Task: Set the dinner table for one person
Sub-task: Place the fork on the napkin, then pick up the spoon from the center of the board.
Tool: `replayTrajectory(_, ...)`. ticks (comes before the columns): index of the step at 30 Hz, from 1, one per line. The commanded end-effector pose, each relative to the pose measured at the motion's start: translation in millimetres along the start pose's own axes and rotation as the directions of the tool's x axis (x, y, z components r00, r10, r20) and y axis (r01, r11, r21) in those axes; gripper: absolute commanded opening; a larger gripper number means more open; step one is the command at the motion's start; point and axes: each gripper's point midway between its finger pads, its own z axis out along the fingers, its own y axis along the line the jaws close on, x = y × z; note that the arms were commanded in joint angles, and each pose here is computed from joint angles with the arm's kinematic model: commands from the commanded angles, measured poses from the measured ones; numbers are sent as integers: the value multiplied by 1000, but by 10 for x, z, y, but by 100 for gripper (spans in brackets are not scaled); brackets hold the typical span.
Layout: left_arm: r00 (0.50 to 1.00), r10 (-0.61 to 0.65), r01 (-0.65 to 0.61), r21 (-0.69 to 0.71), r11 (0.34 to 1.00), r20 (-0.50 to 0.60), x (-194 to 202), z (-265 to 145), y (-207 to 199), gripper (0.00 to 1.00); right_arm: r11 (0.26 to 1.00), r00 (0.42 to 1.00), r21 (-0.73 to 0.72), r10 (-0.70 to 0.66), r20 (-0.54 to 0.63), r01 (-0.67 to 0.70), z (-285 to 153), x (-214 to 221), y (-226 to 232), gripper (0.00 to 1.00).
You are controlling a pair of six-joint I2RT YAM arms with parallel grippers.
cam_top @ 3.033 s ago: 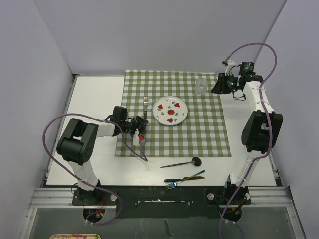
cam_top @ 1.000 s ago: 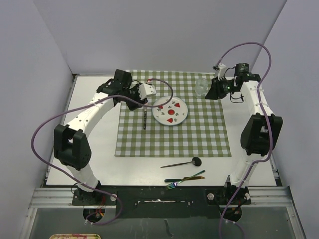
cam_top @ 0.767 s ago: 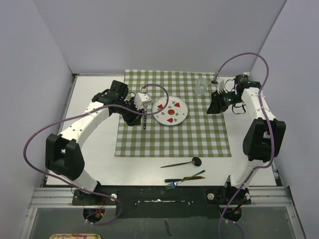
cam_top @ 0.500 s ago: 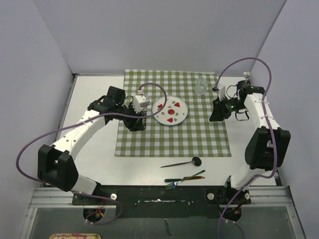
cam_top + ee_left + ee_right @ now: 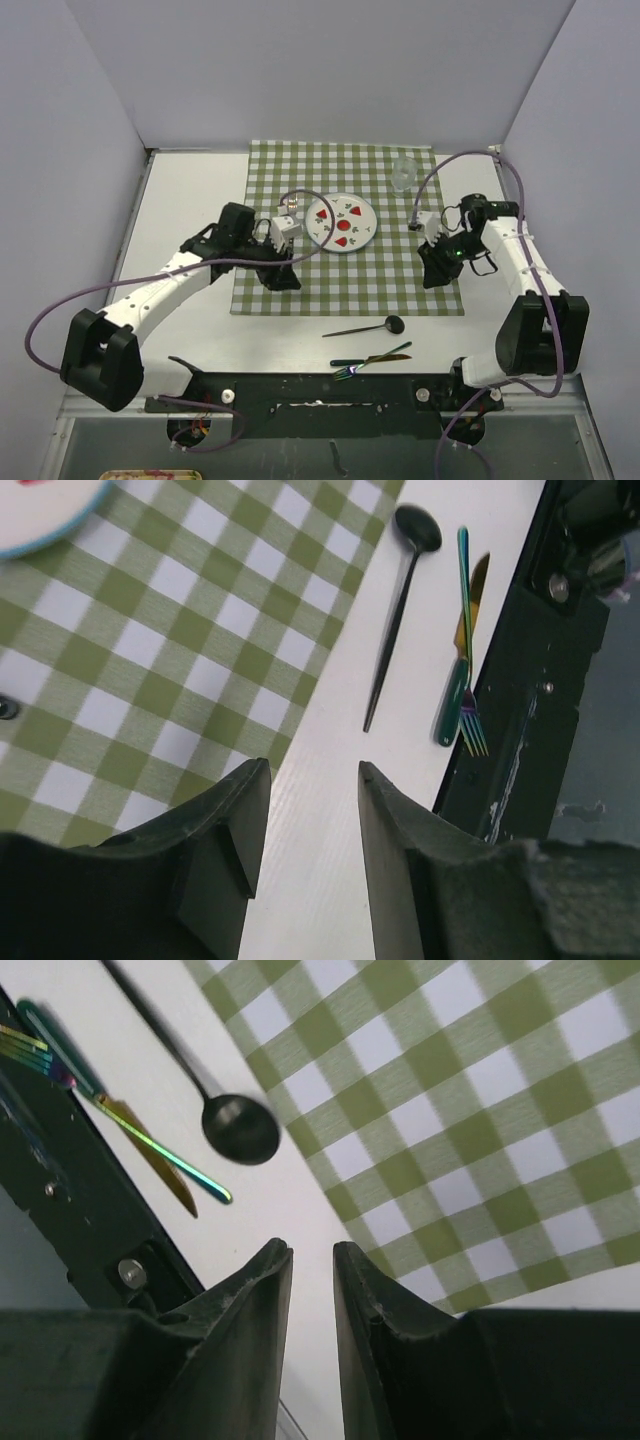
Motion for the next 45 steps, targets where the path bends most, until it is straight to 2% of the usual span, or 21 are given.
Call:
replayTrajectory(1, 972, 93, -81, -63, 995, 214, -580, -443, 11, 39, 992, 984, -13, -123, -132, 123, 41, 320, 329, 25)
replayTrajectory(5, 952, 101, -53, -168, 984, 289, -833, -774, 146, 39, 978, 965, -55, -208, -161, 202, 117, 463, 587, 26)
replayTrajectory(8, 949, 91, -12, -254, 967, 303, -939, -888, 257, 38, 961, 945, -77, -276, -173, 267, 138, 519, 721, 27)
replayTrajectory(13, 959, 35, 61, -324, 944, 280, -792, -958, 535, 38, 933, 916, -95, -359, -181, 347, 141, 559, 876, 27)
replayTrajectory(18, 965, 62, 31, -345, 938, 257, -692, -961, 564, 38, 866, 845, -12, -491, -212, 500, 191, 451, 807, 28)
replayTrajectory(20, 964, 89, 21, -407, 913, 250, -712, -1064, 626, 37, 844, 825, 8, -522, -218, 537, 275, 429, 785, 29)
replayTrajectory(24, 943, 132, 49, -521, 852, 304, -830, -1375, 779, 37, 791, 774, 21, -592, -225, 611, 471, 314, 810, 30)
replayTrajectory(27, 933, 110, 101, -543, 834, 343, -816, -1492, 868, 37, 771, 749, -3, -619, -238, 636, 600, 182, 867, 30)
replayTrajectory(32, 934, 112, 113, -577, 809, 340, -694, -1537, 919, 37, 753, 727, -30, -644, -237, 657, 721, -104, 926, 30)
replayTrajectory(38, 915, 144, 156, -659, 736, 378, -714, -1790, 1019, 37, 726, 691, -82, -677, -253, 682, 960, -265, 983, 30)
replayTrajectory(45, 896, 100, 213, -618, 757, 432, -742, -1805, 1065, 37, 699, 628, -170, -704, -332, 694, 1232, -161, 1103, 28)
